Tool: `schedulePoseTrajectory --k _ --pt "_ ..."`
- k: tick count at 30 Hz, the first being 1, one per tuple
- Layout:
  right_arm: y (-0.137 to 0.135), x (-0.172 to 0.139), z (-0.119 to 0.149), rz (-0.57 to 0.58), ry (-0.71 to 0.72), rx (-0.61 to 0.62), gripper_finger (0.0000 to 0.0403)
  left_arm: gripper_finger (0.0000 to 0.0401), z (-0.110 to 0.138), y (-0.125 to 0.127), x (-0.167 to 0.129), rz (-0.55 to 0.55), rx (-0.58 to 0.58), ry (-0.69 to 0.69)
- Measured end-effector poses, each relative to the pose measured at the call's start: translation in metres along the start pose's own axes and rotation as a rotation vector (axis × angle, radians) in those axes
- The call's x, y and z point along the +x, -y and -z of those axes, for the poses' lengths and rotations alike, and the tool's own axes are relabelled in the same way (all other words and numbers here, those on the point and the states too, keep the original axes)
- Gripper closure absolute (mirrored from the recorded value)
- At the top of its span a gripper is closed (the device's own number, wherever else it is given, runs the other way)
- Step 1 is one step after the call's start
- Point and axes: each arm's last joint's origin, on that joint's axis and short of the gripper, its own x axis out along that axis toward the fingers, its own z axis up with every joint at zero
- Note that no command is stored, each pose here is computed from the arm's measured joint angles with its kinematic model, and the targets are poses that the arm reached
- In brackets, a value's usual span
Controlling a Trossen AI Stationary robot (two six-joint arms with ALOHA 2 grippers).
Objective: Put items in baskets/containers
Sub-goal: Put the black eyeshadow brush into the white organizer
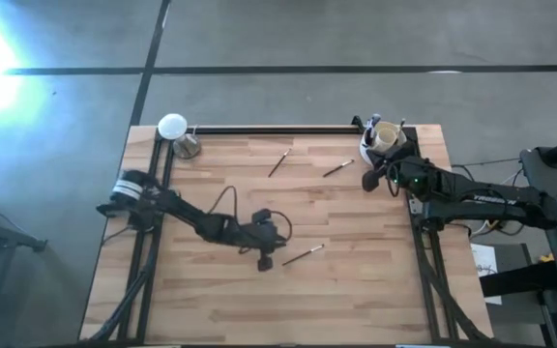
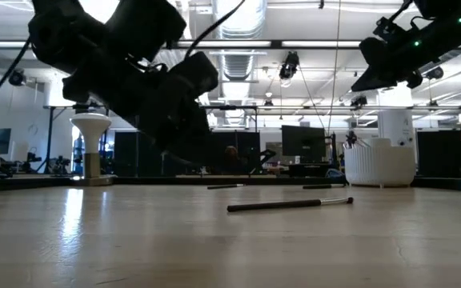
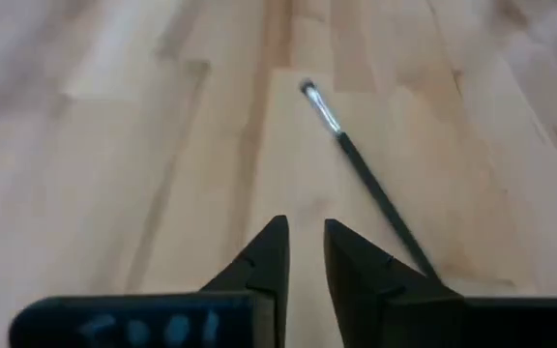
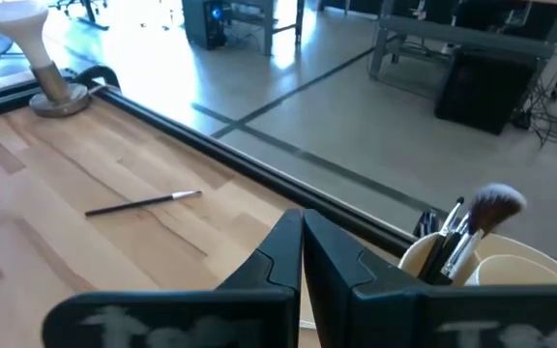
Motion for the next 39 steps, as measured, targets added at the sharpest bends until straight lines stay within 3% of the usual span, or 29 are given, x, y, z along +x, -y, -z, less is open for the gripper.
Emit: schedulePoseTrajectory --k 8,13,28,32,39 --pt "0.0 0.0 0.002 0.001 -0.003 0.0 0.0394 0.03 0.001 0.035 0.007 0.033 -0.011 -0.12" --pt "0.0 0.0 0.001 -0.001 -0.001 0.003 0.0394 0.0289 0.001 0.057 0.004 -0.055 0.021 -0.162" --pt "0.0 0.001 0.002 -0.004 0.001 0.015 0.0394 0.0289 0.006 0.068 0.021 -0.076 -0.033 -0.209" --pt "0.0 0.001 0.002 -0.005 0.003 0.019 0.0394 0.031 0.009 0.063 0.019 -0.106 -0.049 -0.267" --pt "-0.001 0.002 0.002 -0.004 0.0 0.018 0.0394 0.0394 0.017 0.058 0.016 -0.149 -0.027 -0.344"
